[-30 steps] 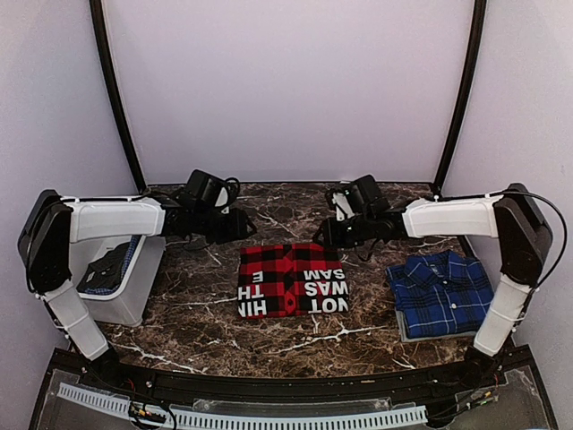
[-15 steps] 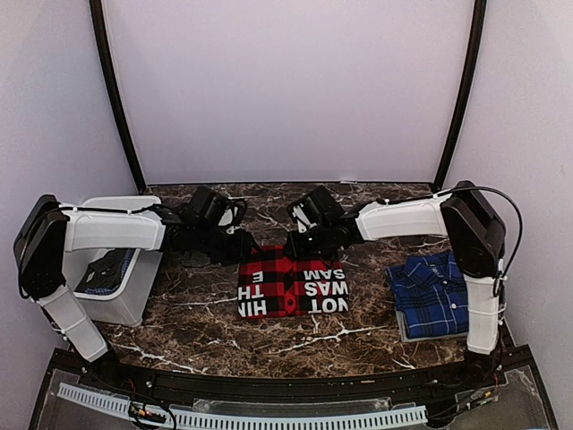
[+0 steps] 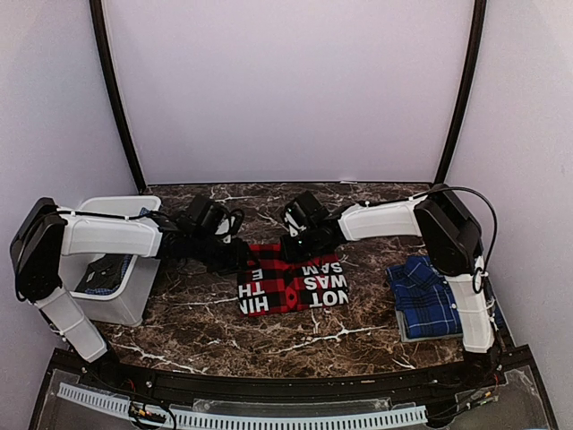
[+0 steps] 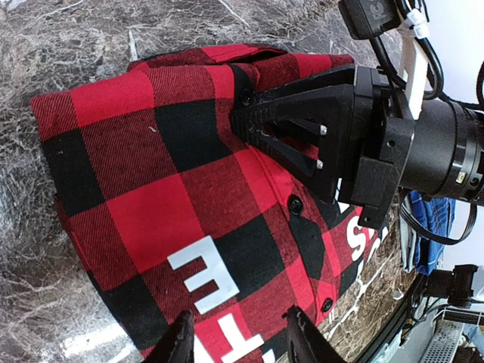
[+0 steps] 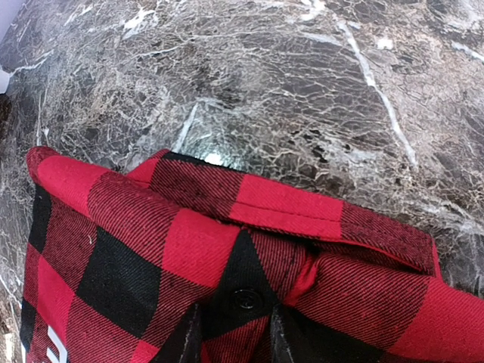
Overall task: Fold and stack the long sleeve shirts
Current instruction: Fold the 2/3-rectangle-folded shirt at the center of the board.
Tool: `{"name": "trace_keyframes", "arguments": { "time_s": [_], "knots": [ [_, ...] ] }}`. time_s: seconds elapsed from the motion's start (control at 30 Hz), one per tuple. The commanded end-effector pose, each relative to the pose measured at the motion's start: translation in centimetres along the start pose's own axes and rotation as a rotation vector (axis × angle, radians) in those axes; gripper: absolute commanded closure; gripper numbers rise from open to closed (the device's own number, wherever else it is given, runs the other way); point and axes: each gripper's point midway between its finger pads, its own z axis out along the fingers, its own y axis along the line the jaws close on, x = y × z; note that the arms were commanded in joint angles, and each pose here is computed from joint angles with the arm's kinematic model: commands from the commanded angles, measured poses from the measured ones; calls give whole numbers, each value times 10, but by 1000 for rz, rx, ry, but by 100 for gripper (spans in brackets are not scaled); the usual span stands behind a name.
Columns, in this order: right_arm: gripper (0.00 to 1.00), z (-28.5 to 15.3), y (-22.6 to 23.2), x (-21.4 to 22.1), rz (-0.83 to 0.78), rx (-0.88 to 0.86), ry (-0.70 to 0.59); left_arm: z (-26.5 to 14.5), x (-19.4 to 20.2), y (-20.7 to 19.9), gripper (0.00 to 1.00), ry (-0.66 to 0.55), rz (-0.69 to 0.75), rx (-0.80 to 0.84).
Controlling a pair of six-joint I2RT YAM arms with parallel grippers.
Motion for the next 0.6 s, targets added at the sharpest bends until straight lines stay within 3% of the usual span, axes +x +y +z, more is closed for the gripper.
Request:
{"name": "trace_keyframes", "arguments": {
  "time_s": [0.0, 0.57],
  "knots": [
    [70, -13, 4, -12, 11, -13, -16, -13, 0, -15, 60, -14, 2, 58],
    [69, -28, -9, -17, 39, -27, -32, 11, 51, -24, 61, 129, -33, 167]
  ]
}}
